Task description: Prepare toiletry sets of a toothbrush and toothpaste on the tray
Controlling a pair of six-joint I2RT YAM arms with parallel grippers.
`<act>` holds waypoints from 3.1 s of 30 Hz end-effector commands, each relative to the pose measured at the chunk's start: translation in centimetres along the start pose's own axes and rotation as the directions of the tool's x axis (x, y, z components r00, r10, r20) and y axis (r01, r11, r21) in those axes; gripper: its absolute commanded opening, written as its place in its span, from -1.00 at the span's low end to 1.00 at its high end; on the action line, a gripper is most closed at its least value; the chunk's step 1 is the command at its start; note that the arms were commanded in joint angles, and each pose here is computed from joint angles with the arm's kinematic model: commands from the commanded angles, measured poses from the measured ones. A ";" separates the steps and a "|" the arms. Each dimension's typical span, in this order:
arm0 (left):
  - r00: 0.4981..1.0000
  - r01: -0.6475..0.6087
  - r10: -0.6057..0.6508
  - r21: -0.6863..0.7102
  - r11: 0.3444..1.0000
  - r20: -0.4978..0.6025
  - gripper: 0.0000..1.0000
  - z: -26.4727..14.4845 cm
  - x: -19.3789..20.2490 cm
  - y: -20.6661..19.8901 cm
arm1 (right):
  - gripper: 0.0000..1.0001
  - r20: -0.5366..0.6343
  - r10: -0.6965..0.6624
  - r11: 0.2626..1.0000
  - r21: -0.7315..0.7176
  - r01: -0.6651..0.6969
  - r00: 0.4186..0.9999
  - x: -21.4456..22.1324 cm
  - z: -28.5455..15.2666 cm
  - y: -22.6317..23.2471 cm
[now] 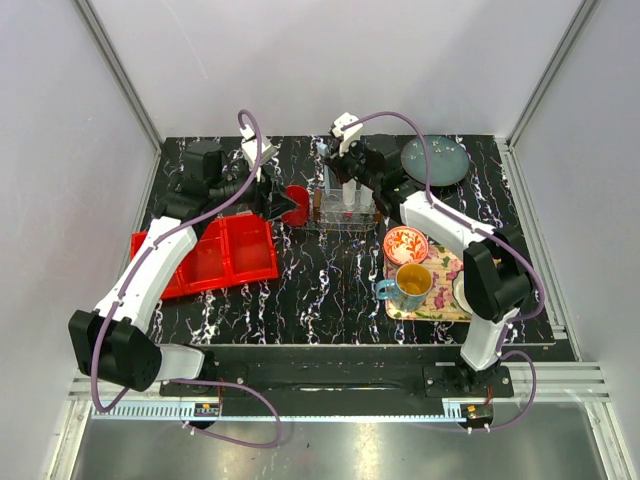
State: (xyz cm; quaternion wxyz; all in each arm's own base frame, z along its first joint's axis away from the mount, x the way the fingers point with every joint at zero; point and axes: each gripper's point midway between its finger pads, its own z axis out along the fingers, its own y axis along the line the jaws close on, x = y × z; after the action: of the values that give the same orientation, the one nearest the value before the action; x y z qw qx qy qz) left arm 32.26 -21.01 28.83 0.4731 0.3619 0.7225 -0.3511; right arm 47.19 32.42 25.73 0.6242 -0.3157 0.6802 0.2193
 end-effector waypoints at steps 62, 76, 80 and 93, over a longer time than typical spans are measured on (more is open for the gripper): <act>0.999 -0.008 0.008 -0.003 1.000 0.035 0.24 0.4 0.0 1.2 | -1.00 -0.019 0.098 0.988 0.119 -0.095 0.995 5.7 1.2 -1.4; 1.000 0.002 -0.002 0.003 1.000 0.031 0.24 0.6 0.3 1.3 | -1.00 -0.022 0.097 0.988 0.121 -0.094 0.995 6.5 1.6 -1.5; 1.000 0.003 -0.003 0.004 1.000 0.030 0.24 0.6 0.3 1.3 | -1.00 -0.022 0.097 0.988 0.122 -0.094 0.995 6.8 1.7 -1.5; 1.000 0.009 -0.009 0.008 1.000 0.028 0.24 0.7 0.4 1.4 | -1.00 -0.024 0.088 0.989 0.122 -0.085 0.996 7.2 1.9 -1.5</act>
State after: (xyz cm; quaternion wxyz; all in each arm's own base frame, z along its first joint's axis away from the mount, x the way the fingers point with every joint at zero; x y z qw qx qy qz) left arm 33.29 -20.58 27.11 0.4654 0.3458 0.7346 -0.3523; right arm 48.70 31.51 17.06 0.5956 -0.2576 0.7336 0.2017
